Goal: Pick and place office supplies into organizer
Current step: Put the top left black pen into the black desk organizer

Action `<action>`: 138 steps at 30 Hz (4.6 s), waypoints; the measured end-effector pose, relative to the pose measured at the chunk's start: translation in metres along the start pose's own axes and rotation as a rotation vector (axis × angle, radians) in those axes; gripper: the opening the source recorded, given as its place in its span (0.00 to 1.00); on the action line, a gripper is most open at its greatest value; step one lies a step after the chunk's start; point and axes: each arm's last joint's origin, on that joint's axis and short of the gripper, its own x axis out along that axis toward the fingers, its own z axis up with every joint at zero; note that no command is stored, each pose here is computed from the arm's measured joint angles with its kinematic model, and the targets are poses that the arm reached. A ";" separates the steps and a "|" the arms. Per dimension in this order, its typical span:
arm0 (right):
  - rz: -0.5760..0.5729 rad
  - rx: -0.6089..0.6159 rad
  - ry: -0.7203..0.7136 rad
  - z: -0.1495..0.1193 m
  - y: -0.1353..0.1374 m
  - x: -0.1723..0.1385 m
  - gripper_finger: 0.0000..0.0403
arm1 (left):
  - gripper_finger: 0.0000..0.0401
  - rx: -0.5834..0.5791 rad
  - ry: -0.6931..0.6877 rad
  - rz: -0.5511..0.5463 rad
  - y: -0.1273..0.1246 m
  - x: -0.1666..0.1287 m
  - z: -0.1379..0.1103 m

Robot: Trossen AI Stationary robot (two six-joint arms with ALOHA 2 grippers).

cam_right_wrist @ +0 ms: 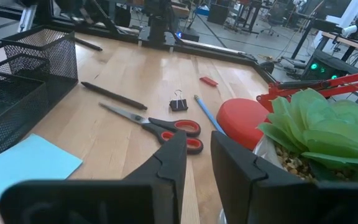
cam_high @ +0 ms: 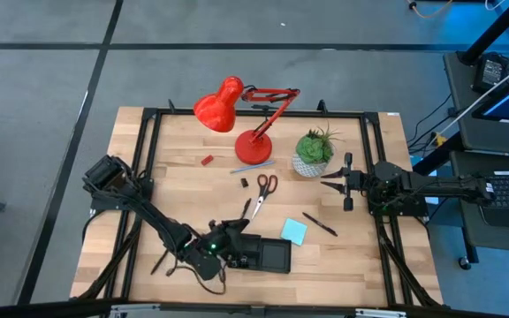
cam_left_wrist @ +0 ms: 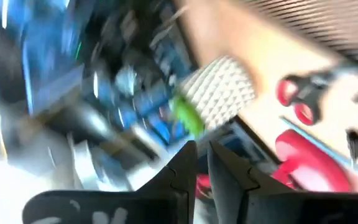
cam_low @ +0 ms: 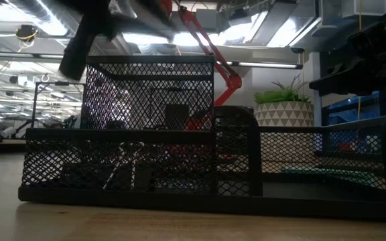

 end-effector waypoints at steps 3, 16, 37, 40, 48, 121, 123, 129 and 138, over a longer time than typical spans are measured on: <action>0.000 0.000 0.000 0.000 0.000 0.000 0.19 | 0.10 -0.314 0.095 0.060 0.017 -0.003 -0.009; -0.003 0.101 -0.007 0.001 0.000 0.000 0.19 | 0.14 -1.368 0.249 0.243 0.073 -0.023 -0.117; 0.000 0.131 -0.140 0.013 -0.002 -0.001 0.19 | 0.09 -1.959 -0.047 -0.248 -0.022 -0.016 -0.193; -0.003 0.129 -0.160 0.015 -0.003 -0.001 0.19 | 0.09 -1.994 0.022 -0.284 -0.045 -0.010 -0.191; 0.000 0.183 -0.161 0.015 -0.003 -0.001 0.19 | 0.08 -2.129 0.138 -0.331 -0.089 -0.002 -0.187; 0.360 -0.503 0.345 0.084 -0.002 0.240 0.58 | 0.09 -1.990 0.194 -0.270 -0.103 0.008 -0.195; 0.427 -0.484 0.323 0.081 0.001 0.242 0.57 | 0.09 -1.990 0.194 -0.270 -0.103 0.008 -0.195; 0.559 -0.443 0.285 0.080 0.006 0.253 0.54 | 0.10 -1.990 0.194 -0.270 -0.103 0.008 -0.195; 0.617 -0.476 0.325 0.062 0.011 0.271 0.54 | 0.09 -1.990 0.195 -0.269 -0.103 0.008 -0.195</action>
